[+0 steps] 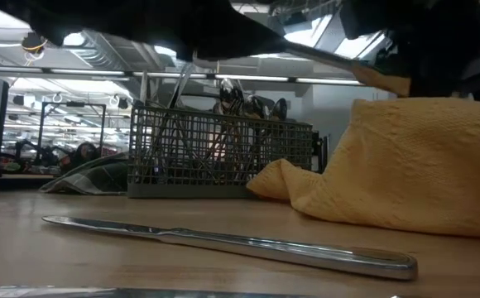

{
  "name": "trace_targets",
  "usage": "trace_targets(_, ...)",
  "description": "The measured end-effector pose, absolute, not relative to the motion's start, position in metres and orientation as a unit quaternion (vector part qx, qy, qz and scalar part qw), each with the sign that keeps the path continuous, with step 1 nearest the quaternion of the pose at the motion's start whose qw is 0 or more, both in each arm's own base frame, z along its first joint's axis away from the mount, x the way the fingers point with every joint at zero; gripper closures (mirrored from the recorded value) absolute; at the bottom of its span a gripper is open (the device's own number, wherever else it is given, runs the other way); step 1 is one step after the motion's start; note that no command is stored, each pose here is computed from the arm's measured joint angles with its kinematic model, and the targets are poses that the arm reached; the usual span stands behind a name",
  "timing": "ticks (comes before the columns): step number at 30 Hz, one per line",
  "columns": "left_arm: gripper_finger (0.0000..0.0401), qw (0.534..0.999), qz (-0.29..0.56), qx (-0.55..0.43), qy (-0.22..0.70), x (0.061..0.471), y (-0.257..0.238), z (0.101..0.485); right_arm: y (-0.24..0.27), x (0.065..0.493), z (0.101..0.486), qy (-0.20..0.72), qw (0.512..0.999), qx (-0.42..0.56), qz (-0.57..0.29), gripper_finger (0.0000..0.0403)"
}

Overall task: Sort silverware
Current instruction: Put the silver knife into the gray silverware basket

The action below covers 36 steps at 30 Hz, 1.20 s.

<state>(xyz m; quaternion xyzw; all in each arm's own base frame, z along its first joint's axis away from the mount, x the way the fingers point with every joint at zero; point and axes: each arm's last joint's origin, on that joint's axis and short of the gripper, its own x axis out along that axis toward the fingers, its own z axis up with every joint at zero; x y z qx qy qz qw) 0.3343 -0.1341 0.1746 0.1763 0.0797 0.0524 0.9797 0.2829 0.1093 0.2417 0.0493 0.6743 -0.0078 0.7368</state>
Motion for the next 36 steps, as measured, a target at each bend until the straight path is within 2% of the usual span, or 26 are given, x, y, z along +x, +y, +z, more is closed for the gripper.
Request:
trace_targets(11, 0.0393, 0.969, 0.153, 0.163, 0.103, 0.313, -0.119, 0.217, 0.087, 0.248, 0.302, 0.559, 0.826, -0.003, -0.080, 0.0324)
trace_targets(20, 0.0393, 0.955, 0.226, 0.154, 0.111, 0.289, -0.101, 0.251, 0.061, 0.203, 0.336, 0.464, 0.864, -0.075, -0.179, 0.0324)
trace_targets(24, 0.0393, 0.953, 0.240, 0.134, 0.125, 0.279, -0.093, 0.259, 0.053, 0.185, 0.326, 0.433, 0.876, -0.071, -0.198, 0.0324)
trace_targets(29, 0.0393, 0.952, 0.254, 0.101, 0.140, 0.270, -0.089, 0.260, 0.048, 0.173, 0.286, 0.369, 0.909, -0.027, -0.193, 0.0324)
trace_targets(36, 0.0393, 0.953, 0.268, 0.060, 0.125, 0.265, -0.094, 0.262, 0.056, 0.194, 0.236, 0.144, 0.975, 0.078, -0.151, 0.0324)
